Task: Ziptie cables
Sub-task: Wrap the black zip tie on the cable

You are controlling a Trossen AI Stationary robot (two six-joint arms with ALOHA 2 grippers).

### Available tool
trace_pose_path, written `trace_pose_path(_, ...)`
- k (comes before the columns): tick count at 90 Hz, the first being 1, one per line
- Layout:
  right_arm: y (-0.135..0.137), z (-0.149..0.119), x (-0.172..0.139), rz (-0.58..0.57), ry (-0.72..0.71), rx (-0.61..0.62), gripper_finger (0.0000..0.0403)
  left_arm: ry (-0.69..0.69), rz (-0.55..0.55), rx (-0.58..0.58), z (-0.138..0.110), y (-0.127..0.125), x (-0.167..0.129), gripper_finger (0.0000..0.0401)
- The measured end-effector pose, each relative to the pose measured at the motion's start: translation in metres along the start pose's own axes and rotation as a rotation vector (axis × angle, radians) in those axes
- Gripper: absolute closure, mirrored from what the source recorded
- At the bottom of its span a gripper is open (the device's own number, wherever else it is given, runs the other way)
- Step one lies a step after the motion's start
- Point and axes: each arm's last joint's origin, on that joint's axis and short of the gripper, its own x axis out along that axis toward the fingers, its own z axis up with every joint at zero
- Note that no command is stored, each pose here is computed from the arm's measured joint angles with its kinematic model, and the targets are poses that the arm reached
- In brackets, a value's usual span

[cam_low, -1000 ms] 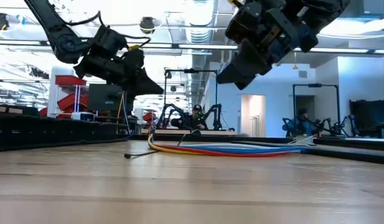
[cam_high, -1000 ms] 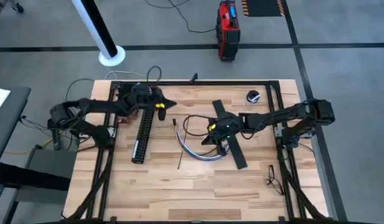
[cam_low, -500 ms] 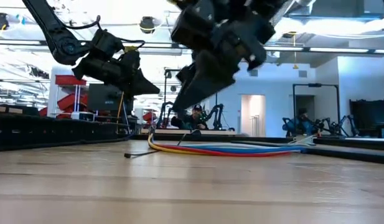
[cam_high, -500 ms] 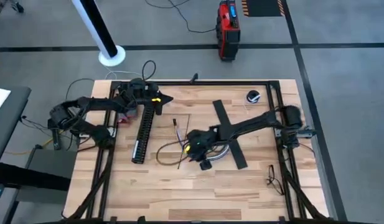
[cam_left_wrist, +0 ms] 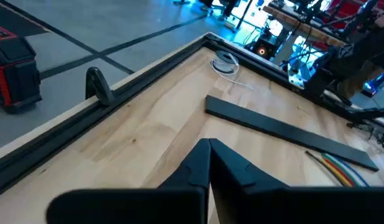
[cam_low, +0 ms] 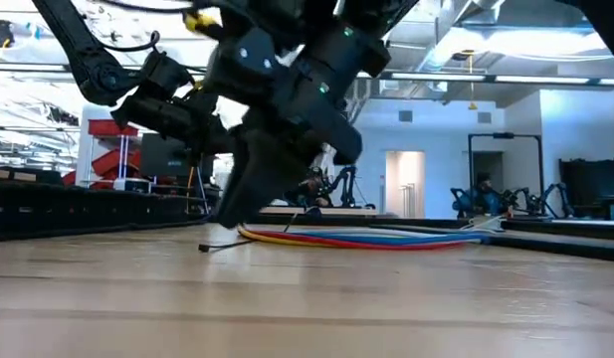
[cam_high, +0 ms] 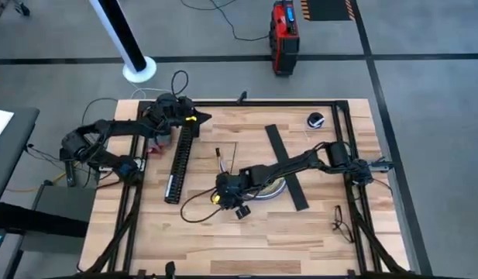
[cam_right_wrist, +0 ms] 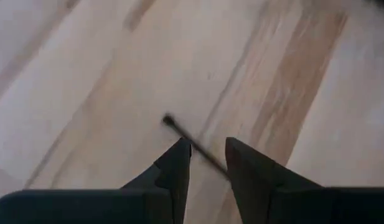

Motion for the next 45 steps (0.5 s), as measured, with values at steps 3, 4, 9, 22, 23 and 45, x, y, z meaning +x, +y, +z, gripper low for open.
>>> trace_pose_path(3, 0.000, -0.001, 0.001, 0.004, 0.009, 0.001, 0.0301, 0.002, 0.000, -0.001, 0.000, 0.000, 0.000, 0.0401)
trace_pose_path(4, 0.001, -0.002, 0.001, 0.007, 0.017, 0.001, 0.0301, 0.004, 0.001, -0.002, 0.000, 0.000, 0.000, 0.0401)
trace_pose_path(9, 0.002, -0.007, 0.003, 0.022, 0.055, 0.003, 0.0301, 0.005, 0.001, 0.004, -0.001, 0.000, 0.000, 0.0401)
trace_pose_path(22, 0.003, -0.011, 0.010, 0.031, 0.065, -0.015, 0.0301, 0.008, 0.000, 0.013, -0.001, 0.000, 0.000, 0.0401)
trace_pose_path(23, 0.003, -0.010, 0.010, 0.031, 0.065, -0.015, 0.0301, 0.008, 0.000, 0.013, -0.001, 0.000, 0.000, 0.0401)
trace_pose_path(45, -0.007, -0.012, 0.010, 0.014, 0.044, -0.006, 0.0301, 0.018, 0.004, 0.017, -0.002, 0.000, 0.000, 0.0401)
